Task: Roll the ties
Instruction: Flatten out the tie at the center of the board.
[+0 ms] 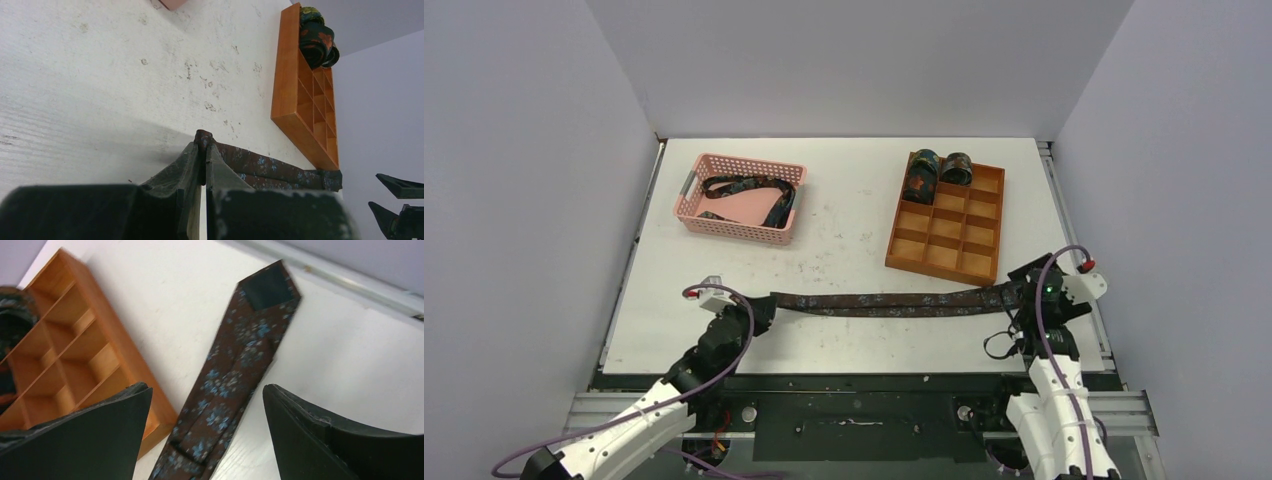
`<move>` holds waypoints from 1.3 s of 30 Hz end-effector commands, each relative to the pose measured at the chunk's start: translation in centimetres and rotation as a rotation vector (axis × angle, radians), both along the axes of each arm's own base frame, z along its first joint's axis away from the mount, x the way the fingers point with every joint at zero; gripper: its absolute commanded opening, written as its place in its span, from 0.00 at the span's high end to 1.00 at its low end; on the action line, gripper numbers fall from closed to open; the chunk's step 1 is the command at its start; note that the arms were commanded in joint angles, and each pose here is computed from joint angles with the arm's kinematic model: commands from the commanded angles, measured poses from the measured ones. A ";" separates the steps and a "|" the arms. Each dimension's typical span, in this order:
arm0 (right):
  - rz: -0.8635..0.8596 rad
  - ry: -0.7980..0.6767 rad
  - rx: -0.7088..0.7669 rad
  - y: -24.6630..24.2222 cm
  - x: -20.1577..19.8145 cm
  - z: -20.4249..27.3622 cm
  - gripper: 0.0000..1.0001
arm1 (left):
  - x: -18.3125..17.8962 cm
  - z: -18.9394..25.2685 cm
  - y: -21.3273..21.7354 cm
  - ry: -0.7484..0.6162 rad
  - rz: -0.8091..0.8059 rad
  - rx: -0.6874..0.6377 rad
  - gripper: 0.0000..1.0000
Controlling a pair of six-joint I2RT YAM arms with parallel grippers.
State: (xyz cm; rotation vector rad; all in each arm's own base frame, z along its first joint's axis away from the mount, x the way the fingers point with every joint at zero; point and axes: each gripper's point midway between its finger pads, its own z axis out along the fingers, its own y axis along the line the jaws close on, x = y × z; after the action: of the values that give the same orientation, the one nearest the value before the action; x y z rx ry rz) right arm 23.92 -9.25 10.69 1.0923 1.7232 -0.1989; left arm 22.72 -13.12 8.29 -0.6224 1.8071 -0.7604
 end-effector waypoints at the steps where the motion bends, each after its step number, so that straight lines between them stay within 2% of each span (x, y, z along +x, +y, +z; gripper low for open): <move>1: 0.164 -0.098 0.068 3.9 1.4 0.7 0.16 | -1.1 -3.8 1.2 0.052 0.023 0.019 0.98; 3: 0.283 -0.139 0.085 7.1 2.1 1.2 0.15 | -1.1 -3.6 1.2 0.050 0.024 0.011 0.88; 5: 0.401 -0.155 0.088 10.2 2.6 1.7 0.14 | -1.2 -3.2 1.2 0.049 0.026 0.006 0.73; 11: 0.689 -0.115 -0.035 18.4 1.8 3.6 0.13 | -1.6 -2.4 1.8 0.067 0.028 0.045 0.34; 12: 0.731 -0.100 -0.053 19.7 1.5 3.6 0.13 | -1.8 -2.6 2.1 0.081 0.034 0.060 0.22; 13: 0.770 -0.090 -0.062 21.0 1.2 3.6 0.13 | -1.9 -1.8 2.4 0.085 0.047 0.056 0.03; 19: 0.983 -0.029 -0.120 28.1 -0.5 1.8 0.14 | -2.8 -0.6 3.6 0.133 0.089 0.055 0.04; 24: 1.042 -0.009 -0.092 30.8 -0.3 -0.2 0.15 | -3.0 2.7 4.1 0.104 0.090 0.052 0.04; 29: 1.041 -0.010 -0.083 32.1 0.4 -0.9 0.16 | -3.5 5.3 5.6 0.098 0.121 0.115 0.04; 32: 1.086 0.000 -0.094 33.1 1.0 -2.0 0.17 | -3.2 6.1 3.7 0.084 0.039 0.100 0.04; 37: 1.105 0.103 0.053 32.9 2.8 -4.7 0.27 | -2.1 6.8 -1.1 0.086 -0.153 0.084 0.04; 39: 1.137 0.087 0.041 33.4 2.9 -4.6 0.31 | -1.5 7.4 -2.1 0.073 -0.207 0.093 0.03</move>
State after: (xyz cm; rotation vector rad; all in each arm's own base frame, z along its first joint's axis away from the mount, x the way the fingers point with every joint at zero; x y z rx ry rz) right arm 25.57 21.50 4.26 0.0223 2.2076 0.3335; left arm 19.96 -11.73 12.10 -0.5703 2.0144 -0.6283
